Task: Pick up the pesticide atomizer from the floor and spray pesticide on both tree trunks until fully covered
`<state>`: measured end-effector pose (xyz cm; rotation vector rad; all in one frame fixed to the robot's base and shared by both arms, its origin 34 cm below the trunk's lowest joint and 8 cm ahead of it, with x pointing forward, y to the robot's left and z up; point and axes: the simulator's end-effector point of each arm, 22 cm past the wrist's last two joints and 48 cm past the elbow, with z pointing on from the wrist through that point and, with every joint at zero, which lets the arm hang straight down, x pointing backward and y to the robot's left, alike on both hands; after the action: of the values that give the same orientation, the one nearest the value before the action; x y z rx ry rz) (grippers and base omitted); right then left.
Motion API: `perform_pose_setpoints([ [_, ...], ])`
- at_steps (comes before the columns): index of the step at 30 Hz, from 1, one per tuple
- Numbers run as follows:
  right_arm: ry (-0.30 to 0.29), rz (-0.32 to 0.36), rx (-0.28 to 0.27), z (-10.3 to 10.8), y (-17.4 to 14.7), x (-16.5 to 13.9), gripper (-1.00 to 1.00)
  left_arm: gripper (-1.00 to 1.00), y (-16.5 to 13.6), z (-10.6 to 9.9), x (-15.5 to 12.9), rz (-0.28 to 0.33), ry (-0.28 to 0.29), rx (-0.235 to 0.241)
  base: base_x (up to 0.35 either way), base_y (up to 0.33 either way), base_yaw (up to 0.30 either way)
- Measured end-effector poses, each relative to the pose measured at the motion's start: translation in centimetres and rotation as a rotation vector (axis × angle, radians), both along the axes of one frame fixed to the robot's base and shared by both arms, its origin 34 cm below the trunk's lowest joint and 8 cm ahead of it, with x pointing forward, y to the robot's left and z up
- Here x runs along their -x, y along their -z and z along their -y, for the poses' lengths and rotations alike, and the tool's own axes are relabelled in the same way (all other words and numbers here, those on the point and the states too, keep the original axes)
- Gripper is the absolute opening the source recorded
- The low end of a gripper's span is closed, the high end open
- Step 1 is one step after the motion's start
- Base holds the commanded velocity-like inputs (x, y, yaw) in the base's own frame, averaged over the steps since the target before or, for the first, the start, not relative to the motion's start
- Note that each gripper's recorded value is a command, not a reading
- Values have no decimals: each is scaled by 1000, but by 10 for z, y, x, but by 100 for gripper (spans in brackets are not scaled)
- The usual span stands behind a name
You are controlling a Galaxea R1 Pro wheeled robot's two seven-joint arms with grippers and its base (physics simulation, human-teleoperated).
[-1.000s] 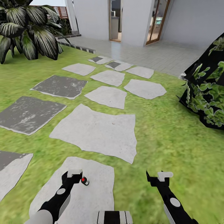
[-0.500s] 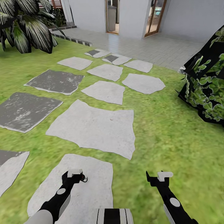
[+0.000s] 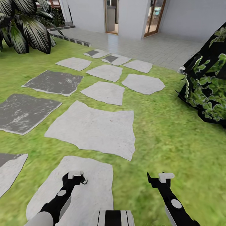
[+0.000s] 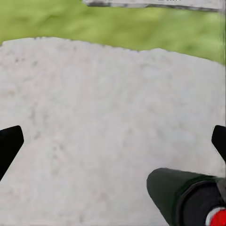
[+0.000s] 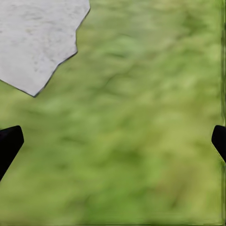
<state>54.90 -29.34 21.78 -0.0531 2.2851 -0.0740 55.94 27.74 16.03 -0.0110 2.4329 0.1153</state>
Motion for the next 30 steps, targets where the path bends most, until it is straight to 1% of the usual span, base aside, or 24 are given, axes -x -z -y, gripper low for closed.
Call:
perform_pose_setpoints([
  [5,0,0,0,0,0,0,100,100,0,0,0,0,0,0,0,0,-259],
  [8,0,0,0,0,0,0,100,100,0,0,0,0,0,0,0,0,-119],
  [16,0,0,0,0,0,0,100,100,0,0,0,1,0,0,-65,-90,-21],
  [23,0,0,0,0,0,0,100,100,0,-1,0,1,-1,-1,-32,-20,-1],
  [30,0,0,0,0,0,0,100,100,0,-1,-1,1,-2,0,-202,-1,0],
])
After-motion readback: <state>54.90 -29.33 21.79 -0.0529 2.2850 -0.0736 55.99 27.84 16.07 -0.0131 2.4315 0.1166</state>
